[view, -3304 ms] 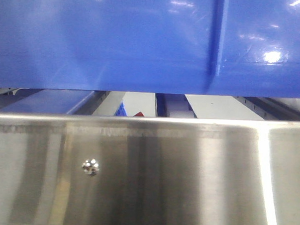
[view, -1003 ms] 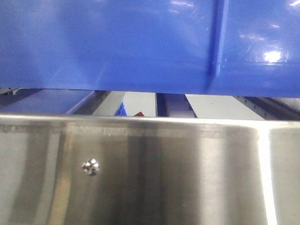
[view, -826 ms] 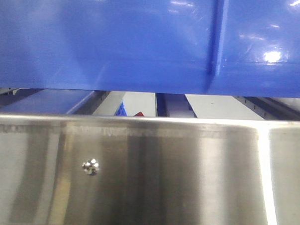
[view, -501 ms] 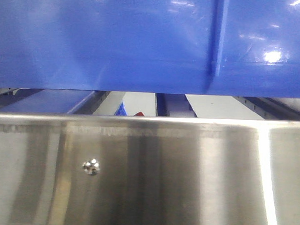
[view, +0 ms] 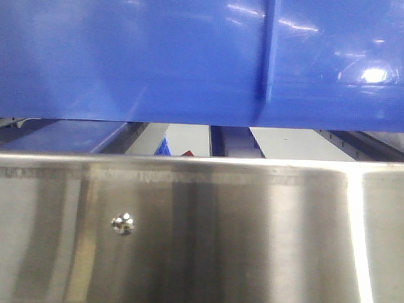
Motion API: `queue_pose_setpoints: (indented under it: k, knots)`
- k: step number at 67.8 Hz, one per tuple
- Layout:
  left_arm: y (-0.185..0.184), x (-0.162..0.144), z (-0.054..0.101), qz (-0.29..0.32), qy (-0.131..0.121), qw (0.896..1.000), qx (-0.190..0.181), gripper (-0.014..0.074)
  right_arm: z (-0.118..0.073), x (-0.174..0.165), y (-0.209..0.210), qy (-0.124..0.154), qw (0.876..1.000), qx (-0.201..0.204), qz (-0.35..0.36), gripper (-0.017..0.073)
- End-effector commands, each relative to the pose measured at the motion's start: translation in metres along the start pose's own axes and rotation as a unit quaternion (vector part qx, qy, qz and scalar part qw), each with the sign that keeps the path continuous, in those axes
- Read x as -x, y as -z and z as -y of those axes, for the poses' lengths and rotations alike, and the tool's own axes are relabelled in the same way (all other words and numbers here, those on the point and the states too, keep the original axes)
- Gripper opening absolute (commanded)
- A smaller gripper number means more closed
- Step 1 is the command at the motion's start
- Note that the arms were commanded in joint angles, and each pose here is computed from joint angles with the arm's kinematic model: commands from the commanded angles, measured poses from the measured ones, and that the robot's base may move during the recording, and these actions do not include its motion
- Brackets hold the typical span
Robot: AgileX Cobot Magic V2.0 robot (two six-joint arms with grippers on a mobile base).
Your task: Move blue bin to conveyor side
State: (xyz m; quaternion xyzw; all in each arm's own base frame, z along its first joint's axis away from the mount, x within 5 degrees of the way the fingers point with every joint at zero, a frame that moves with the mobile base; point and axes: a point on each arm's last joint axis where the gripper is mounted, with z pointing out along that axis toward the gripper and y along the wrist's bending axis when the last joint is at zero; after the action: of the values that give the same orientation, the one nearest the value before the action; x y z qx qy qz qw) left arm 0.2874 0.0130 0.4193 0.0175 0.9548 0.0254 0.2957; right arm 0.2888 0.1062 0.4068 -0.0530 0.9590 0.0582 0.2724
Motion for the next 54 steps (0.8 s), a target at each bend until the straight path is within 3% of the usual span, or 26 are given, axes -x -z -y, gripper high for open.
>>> queue_pose_setpoints:
  k: [1,17,35,54]
  knots:
    - [0.0,0.0,-0.003,0.004,0.0,1.0,0.01,-0.0016,0.001,0.001,0.0,-0.006,1.0,-0.003,0.006,-0.0082]
    - [0.02,-0.004,-0.003,0.028,0.003,0.999,0.015,-0.0016,0.001,0.005,0.021,-0.008,0.999,0.004,0.038,-0.0082]
    - [0.057,-0.015,-0.001,0.076,0.019,0.997,0.011,-0.0016,0.001,0.017,0.075,-0.013,0.992,0.025,0.126,-0.0082]
    - [0.088,-0.026,0.001,0.117,0.035,0.993,0.0,-0.0016,0.002,0.02,0.095,0.002,0.987,0.03,0.159,-0.0082]
